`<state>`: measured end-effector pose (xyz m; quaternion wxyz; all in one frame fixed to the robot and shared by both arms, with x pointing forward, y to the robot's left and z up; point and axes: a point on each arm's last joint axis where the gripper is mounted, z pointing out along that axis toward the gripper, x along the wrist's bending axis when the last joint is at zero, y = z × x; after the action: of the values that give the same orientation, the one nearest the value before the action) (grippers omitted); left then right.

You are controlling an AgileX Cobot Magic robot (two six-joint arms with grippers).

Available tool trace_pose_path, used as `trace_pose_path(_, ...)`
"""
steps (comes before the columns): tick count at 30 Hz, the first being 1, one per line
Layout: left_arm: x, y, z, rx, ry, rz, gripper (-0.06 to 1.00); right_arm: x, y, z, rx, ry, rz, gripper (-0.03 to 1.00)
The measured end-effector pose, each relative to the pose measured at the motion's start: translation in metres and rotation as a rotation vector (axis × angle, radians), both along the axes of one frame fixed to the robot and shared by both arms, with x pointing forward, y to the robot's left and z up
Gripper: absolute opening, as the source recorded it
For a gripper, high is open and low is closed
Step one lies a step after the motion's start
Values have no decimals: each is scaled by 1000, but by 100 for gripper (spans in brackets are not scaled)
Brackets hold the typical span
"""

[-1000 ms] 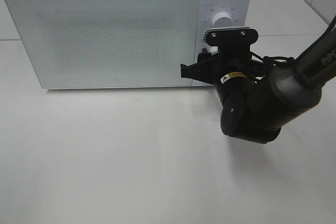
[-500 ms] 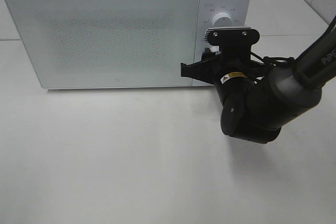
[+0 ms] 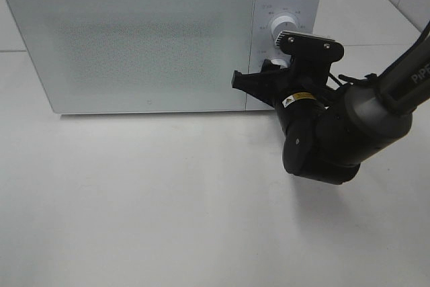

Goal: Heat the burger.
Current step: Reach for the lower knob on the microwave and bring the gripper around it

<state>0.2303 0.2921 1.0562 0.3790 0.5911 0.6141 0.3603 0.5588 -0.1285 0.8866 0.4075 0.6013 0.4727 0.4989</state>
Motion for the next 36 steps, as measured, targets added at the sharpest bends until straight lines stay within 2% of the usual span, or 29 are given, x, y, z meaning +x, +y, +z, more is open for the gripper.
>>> trace_pose_path(1,0,0,0,0,0,0,99,0,0,0,66,-1,-11,44)
trace_pose_path(2,0,0,0,0,0,0,99,0,0,0,66,-1,-11,44)
trace_pose_path(3,0,0,0,0,0,0,99,0,0,0,96,-2,-16,44)
trace_pose_path(4,0,0,0,0,0,0,99,0,0,0,163,-2,-25,44)
trace_pose_path(6,0,0,0,0,0,0,99,-1,0,0,198,-3,-31,44)
trace_pose_path(7,0,0,0,0,0,0,99,-1,0,-1,261,-3,-40,44)
trace_pose_path(8,0,0,0,0,0,0,99,-1,0,-1,261,-3,-40,44)
trace_pose_path(9,0,0,0,0,0,0,99,-1,0,-2,329,-7,-51,44)
trace_pose_path(10,0,0,0,0,0,0,99,-1,0,-2,329,-7,-51,44)
trace_pose_path(11,0,0,0,0,0,0,99,-1,0,-2,356,-8,-55,44)
trace_pose_path(12,0,0,0,0,0,0,99,-1,0,-1,425,-9,-65,44)
trace_pose_path(13,0,0,0,0,0,0,99,-1,0,-1,425,-9,-65,44)
trace_pose_path(15,0,0,0,0,0,0,99,-1,0,-2,530,-7,-76,45)
trace_pose_path(16,0,0,0,0,0,0,99,-1,0,-2,530,-7,-76,45)
trace_pose_path(17,0,0,0,0,0,0,99,-2,0,-2,609,-7,-84,45)
trace_pose_path(19,0,0,0,0,0,0,99,-2,0,-2,640,-8,-89,45)
trace_pose_path(20,0,0,0,0,0,0,99,-2,0,-3,715,-8,-101,45)
trace_pose_path(21,0,0,0,0,0,0,99,-2,0,-3,715,-8,-101,45)
trace_pose_path(22,0,0,0,0,0,0,99,-2,0,-3,787,-8,-112,45)
trace_pose_path(24,0,0,0,0,0,0,99,-2,0,-3,814,-8,-115,45)
trace_pose_path(26,0,0,0,0,0,0,99,-2,0,-3,928,-6,-130,45)
trace_pose_path(29,0,0,0,0,0,0,99,-2,-1,-4,959,-5,-134,45)
trace_pose_path(31,0,0,0,0,0,0,99,-2,-1,-4,1072,-3,-150,45)
trace_pose_path(34,0,0,0,0,0,0,99,-2,-1,-4,1092,-2,-153,45)
trace_pose_path(36,0,0,0,0,0,0,99,-2,-2,-4,1185,-1,-168,45)
